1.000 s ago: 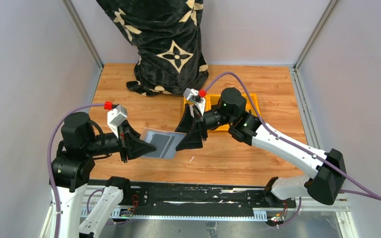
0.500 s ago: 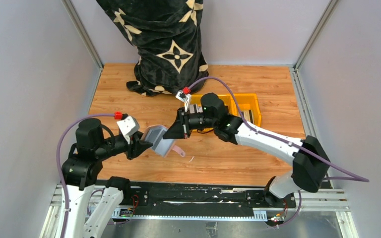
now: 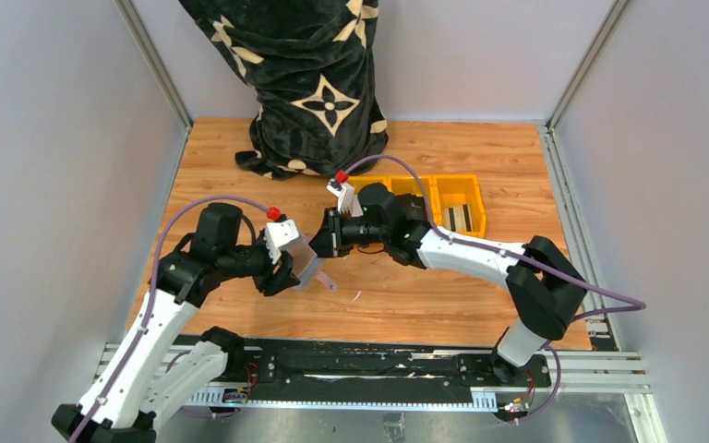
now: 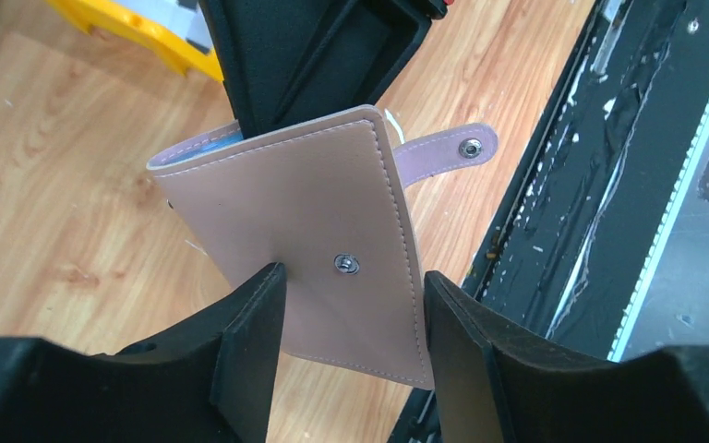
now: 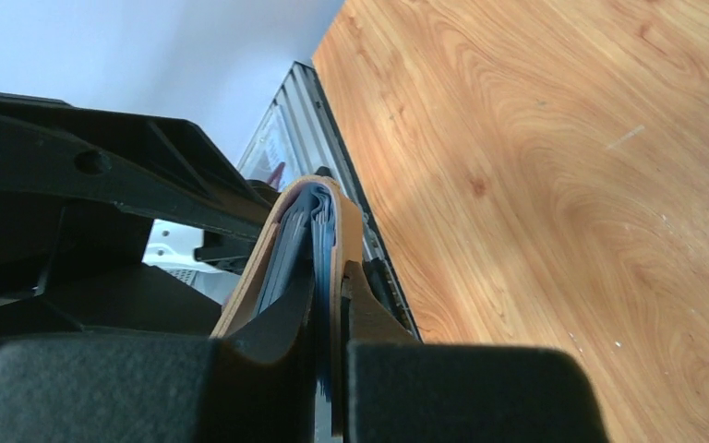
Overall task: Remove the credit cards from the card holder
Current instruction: Place the card holder at the center of the board.
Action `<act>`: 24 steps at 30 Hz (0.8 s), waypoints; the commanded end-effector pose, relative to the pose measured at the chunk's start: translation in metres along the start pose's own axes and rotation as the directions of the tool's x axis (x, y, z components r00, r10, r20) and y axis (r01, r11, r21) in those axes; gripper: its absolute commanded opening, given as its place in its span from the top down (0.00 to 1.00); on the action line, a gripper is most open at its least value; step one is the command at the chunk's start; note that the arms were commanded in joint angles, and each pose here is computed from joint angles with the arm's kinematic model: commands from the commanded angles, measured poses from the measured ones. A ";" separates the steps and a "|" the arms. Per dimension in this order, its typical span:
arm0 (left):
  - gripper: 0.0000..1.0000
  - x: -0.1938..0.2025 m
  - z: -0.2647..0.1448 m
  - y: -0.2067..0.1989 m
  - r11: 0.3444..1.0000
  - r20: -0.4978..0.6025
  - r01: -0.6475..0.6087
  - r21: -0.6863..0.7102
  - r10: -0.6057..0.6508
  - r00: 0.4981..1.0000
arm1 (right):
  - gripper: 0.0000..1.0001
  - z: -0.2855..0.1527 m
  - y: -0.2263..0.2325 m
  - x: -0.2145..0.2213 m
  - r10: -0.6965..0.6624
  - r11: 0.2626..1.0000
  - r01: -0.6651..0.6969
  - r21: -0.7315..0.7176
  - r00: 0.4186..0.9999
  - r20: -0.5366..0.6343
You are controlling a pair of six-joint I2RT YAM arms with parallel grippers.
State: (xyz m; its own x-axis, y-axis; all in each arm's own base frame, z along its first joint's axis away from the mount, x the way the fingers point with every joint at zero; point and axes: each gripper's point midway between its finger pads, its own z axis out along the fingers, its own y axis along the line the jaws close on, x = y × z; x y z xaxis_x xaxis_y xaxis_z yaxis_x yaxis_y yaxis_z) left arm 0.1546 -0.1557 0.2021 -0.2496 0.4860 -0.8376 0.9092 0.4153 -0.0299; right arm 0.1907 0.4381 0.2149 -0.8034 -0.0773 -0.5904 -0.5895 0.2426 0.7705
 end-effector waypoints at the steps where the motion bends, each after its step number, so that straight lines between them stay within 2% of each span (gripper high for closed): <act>1: 0.46 0.004 0.009 0.009 0.999 -0.067 -0.040 0.009 0.041 0.997 | 1.00 0.007 0.004 0.003 -0.001 0.998 0.003 -0.062 1.000 0.029; 5: 0.44 0.009 0.005 0.032 0.989 -0.157 -0.134 -0.054 0.125 0.980 | 1.00 0.014 -0.032 0.031 0.022 1.000 -0.022 -0.017 1.000 0.002; 14: 0.46 0.025 0.005 0.018 0.993 -0.210 -0.111 0.029 0.115 0.971 | 0.92 0.041 -0.095 0.075 0.088 0.996 -0.087 0.037 0.995 -0.044; 16: 0.48 0.021 0.004 0.020 0.994 -0.207 -0.109 0.019 0.111 0.972 | 0.86 0.042 -0.107 0.085 0.094 0.993 -0.088 0.082 0.993 -0.072; 17: 0.48 0.020 0.003 0.023 0.995 -0.215 -0.104 0.001 0.101 0.971 | 0.77 0.041 -0.112 0.089 0.085 0.991 -0.076 0.106 0.993 -0.086; 19: 0.45 0.018 0.000 0.033 0.995 -0.241 -0.089 -0.049 0.075 0.968 | 0.66 0.035 -0.118 0.093 0.078 0.986 -0.062 0.153 0.992 -0.100; 21: 0.38 0.019 -0.004 0.047 0.990 -0.280 -0.084 -0.116 0.048 0.959 | 0.54 0.026 -0.121 0.092 0.049 0.979 -0.027 0.200 0.993 -0.104; 24: 0.14 0.019 -0.012 0.073 0.969 -0.319 -0.071 -0.235 -0.008 0.948 | 0.41 0.009 -0.120 0.086 -0.010 0.961 0.041 0.273 0.993 -0.115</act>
State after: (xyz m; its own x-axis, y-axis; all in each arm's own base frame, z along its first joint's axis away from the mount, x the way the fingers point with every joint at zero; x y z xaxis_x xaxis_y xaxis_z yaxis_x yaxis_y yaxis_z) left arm 0.1860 -0.1288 0.1813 -0.2809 0.6964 -0.6604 0.8978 0.4339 0.0757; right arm 0.1912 0.4279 0.0543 -0.8659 -0.1545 -0.4758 -0.4926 0.4297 0.7568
